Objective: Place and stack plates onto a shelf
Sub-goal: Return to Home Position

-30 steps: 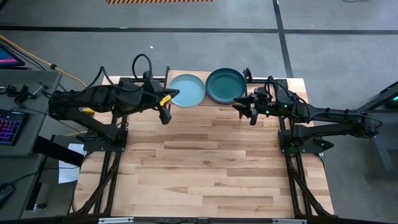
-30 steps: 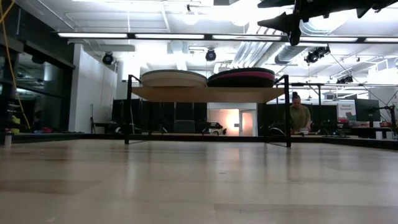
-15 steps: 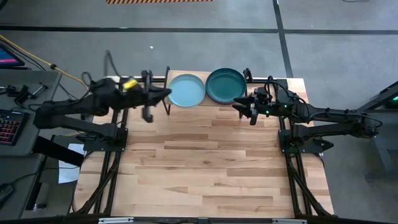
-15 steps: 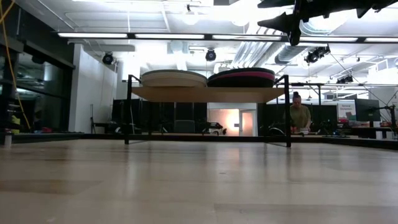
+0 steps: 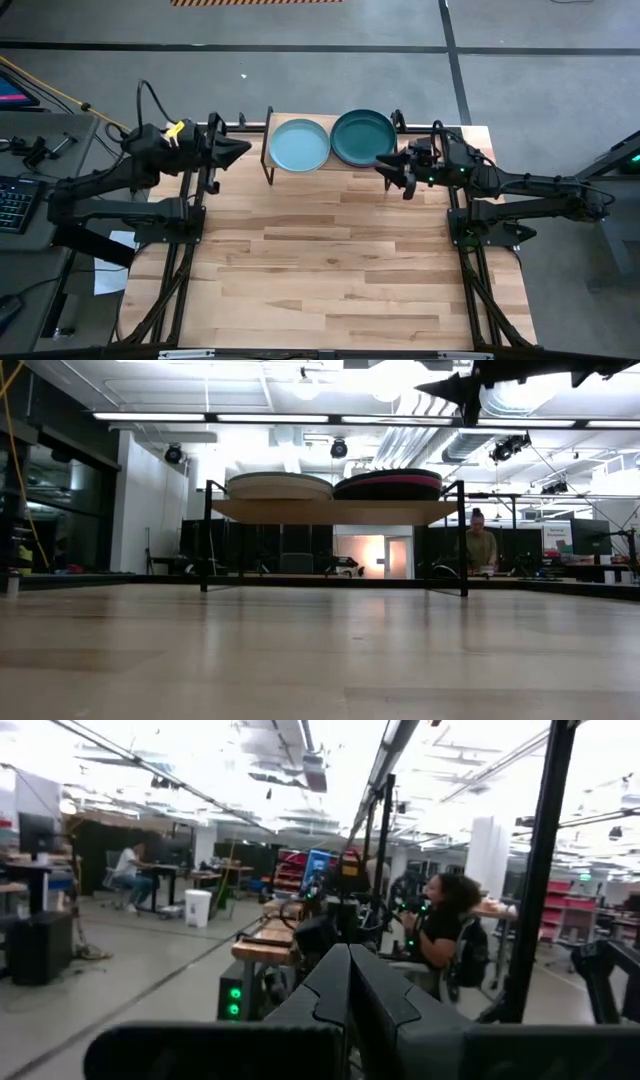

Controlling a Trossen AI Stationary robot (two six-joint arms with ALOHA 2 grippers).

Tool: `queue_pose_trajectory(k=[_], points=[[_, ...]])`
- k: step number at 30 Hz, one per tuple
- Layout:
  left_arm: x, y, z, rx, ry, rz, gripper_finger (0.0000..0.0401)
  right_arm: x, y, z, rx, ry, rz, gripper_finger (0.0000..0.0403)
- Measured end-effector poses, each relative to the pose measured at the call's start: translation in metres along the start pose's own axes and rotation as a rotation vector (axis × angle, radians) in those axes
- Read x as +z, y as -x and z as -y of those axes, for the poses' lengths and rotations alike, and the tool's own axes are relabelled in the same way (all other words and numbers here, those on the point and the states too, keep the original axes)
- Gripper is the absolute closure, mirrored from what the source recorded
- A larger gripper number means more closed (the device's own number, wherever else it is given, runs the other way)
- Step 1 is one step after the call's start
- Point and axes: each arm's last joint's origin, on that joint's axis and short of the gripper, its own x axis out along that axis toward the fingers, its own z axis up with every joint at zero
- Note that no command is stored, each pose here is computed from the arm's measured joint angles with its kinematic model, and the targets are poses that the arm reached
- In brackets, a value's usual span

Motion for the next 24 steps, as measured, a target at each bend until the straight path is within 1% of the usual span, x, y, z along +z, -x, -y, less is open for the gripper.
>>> queue_pose_trajectory(k=[4,7,9,12,14,16,19,21,24], points=[[-0.009,-0.001,0.000,-0.003,0.048,-0.026,0.0401,0.009,0.001,-0.006,0.078,0.036,0.081,0.0214],[-0.018,-0.001,0.001,-0.017,0.081,-0.042,0.0401,0.021,0.005,-0.011,0.097,0.075,0.120,0.0217],[-0.023,-0.002,0.002,-0.029,0.098,-0.041,0.0401,0.030,0.009,-0.016,0.100,0.116,0.134,0.0227],[-0.026,-0.002,0.004,-0.037,0.106,-0.064,0.0401,0.039,0.013,-0.020,0.089,0.163,0.114,0.0257],[-0.029,-0.004,0.005,-0.036,0.111,-0.087,0.0401,0.044,0.017,-0.023,0.085,0.193,0.086,0.0286],[-0.032,-0.004,0.005,-0.037,0.115,-0.113,0.0401,0.046,0.019,-0.025,0.111,0.223,0.039,0.0321],[-0.033,-0.004,0.005,-0.038,0.116,-0.118,0.0401,0.042,0.020,-0.027,0.194,0.244,-0.047,0.0382],[-0.034,-0.005,0.006,-0.039,0.117,-0.128,0.0401,0.040,0.021,-0.028,0.244,0.242,-0.077,0.0394],[-0.033,-0.004,0.005,-0.028,0.116,-0.122,0.0401,0.035,0.022,-0.029,0.257,0.236,-0.118,0.0388]])
